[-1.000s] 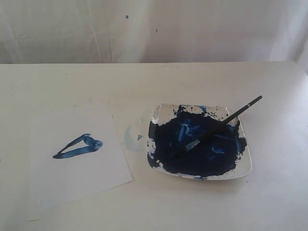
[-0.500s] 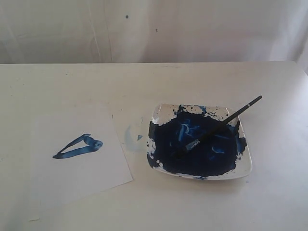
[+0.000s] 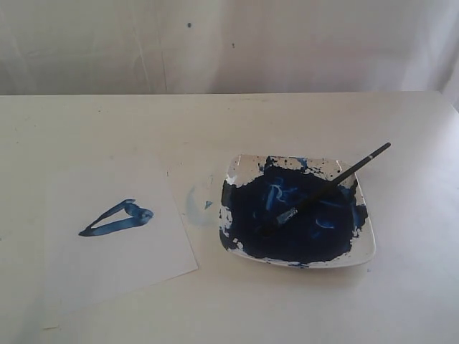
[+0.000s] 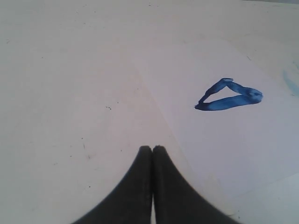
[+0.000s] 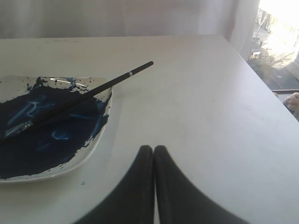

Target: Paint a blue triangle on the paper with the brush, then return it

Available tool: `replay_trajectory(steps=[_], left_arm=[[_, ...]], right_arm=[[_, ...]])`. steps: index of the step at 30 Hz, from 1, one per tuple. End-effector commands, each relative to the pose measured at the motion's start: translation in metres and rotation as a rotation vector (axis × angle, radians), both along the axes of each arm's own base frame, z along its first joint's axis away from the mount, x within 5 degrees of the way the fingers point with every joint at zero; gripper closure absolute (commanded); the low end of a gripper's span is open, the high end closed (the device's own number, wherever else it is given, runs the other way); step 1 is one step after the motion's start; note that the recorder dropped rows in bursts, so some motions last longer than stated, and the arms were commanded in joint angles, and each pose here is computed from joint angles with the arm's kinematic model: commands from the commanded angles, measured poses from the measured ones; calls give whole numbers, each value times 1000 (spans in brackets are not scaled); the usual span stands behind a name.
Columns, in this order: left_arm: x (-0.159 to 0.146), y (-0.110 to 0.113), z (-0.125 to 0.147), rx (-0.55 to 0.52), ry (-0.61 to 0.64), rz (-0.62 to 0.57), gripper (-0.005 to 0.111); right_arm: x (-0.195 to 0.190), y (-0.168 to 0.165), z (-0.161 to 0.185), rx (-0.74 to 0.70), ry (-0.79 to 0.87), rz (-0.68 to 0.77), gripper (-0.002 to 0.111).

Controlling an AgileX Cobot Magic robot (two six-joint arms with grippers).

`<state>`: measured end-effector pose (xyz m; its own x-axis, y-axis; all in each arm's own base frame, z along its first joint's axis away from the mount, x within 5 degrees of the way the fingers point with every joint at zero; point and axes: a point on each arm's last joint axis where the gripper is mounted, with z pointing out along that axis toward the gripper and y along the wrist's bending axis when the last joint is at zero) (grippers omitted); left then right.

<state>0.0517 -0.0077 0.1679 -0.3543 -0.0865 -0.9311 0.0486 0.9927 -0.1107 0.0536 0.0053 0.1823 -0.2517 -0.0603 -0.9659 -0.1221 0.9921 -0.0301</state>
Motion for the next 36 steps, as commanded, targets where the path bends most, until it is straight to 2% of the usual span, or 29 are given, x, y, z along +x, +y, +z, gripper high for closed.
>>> replay_trajectory(steps=[1, 13, 21, 36], left_arm=[[0, 0, 0, -9, -5, -1, 107], [0, 6, -1, 179, -5, 8, 107], [0, 9, -1, 143, 0, 74, 107], [0, 6, -2, 143, -1, 26, 107]], right_arm=[[0, 0, 1, -8, -14, 3, 108], [0, 0, 1, -8, -14, 3, 108], [0, 0, 1, -8, -14, 3, 108], [0, 0, 1, -8, -14, 3, 108]])
